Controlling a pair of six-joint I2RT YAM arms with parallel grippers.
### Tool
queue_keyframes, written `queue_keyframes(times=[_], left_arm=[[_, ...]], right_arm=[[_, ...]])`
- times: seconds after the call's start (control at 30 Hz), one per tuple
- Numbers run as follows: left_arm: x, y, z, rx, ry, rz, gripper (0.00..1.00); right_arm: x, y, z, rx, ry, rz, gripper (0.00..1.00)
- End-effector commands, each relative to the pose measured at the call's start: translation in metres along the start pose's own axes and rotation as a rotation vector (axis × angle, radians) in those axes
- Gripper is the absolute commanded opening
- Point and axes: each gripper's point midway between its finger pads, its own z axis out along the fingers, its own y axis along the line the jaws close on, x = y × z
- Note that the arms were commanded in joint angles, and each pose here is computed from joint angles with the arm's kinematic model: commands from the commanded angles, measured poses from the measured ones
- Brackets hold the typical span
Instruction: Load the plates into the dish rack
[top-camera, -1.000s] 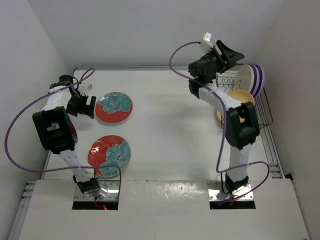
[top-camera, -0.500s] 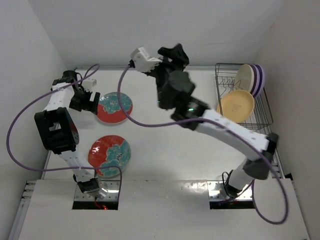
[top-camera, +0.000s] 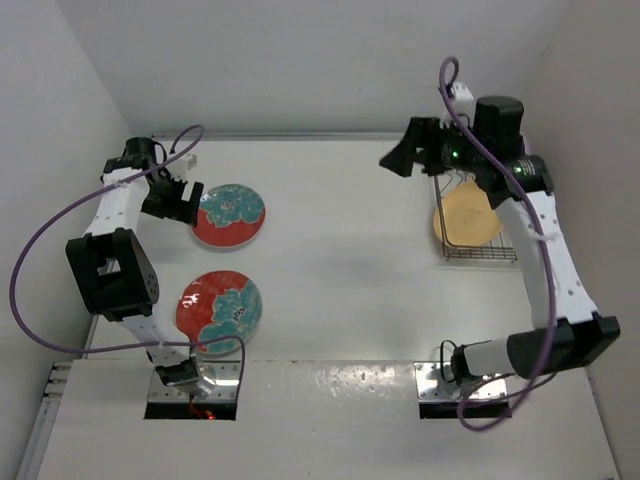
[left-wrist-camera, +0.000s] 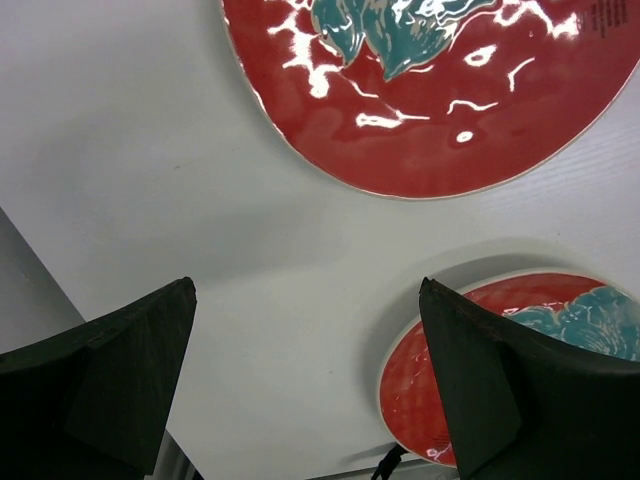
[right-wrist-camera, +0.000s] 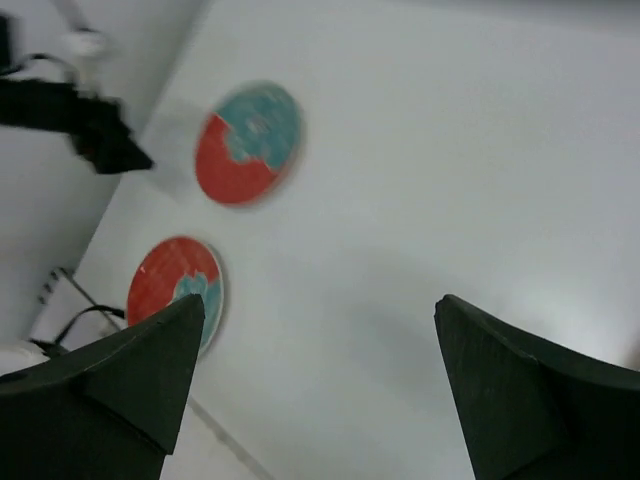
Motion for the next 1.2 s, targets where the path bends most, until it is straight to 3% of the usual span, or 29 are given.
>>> queue_keyframes(times=[0.0,0.13,0.17,0.23,0.37,0.47,0.6,0.83,1.17], left_arm=[[0.003,-0.008,-0.004,0.019,-0.006,0.022,0.98],[0.003,-0.007,-0.004,0.019,-0.006,0.031,0.98],[0.004,-0.006,-0.004,0.011,-0.002,0.031,0.98],[0.004,-0.006,-0.004,0.010,-0.002,0.031,0.98],[0.003,-0.008,0.002,0.020,0.008,0.037,0.98],[0.003,-0.008,0.002,0.020,0.008,0.037,0.98],[0.005,-0.005,0.004,0.006,0.025,0.036,0.98],[0.007,-0.004,0.007,0.002,0.038,0.025,0.98],[0.013,0.000,0.008,-0.022,0.059,0.015,0.98]], right_arm=[[0.058,-0.041,-0.019,0.060,0.126,0.489,0.96],[0.099,-0.113,-0.064,0.482,0.097,0.527,0.92],[0.105,-0.147,-0.088,0.685,0.077,0.505,0.91],[0.124,-0.173,-0.122,0.860,0.105,0.519,0.88],[0.149,-0.205,-0.151,0.996,0.171,0.548,0.76],[0.163,-0.231,-0.166,1.096,0.206,0.549,0.73],[0.175,-0.267,-0.180,1.175,0.221,0.588,0.71],[0.205,-0.305,-0.154,1.090,0.313,0.651,0.66],[0.223,-0.299,-0.133,0.983,0.265,0.651,0.31]])
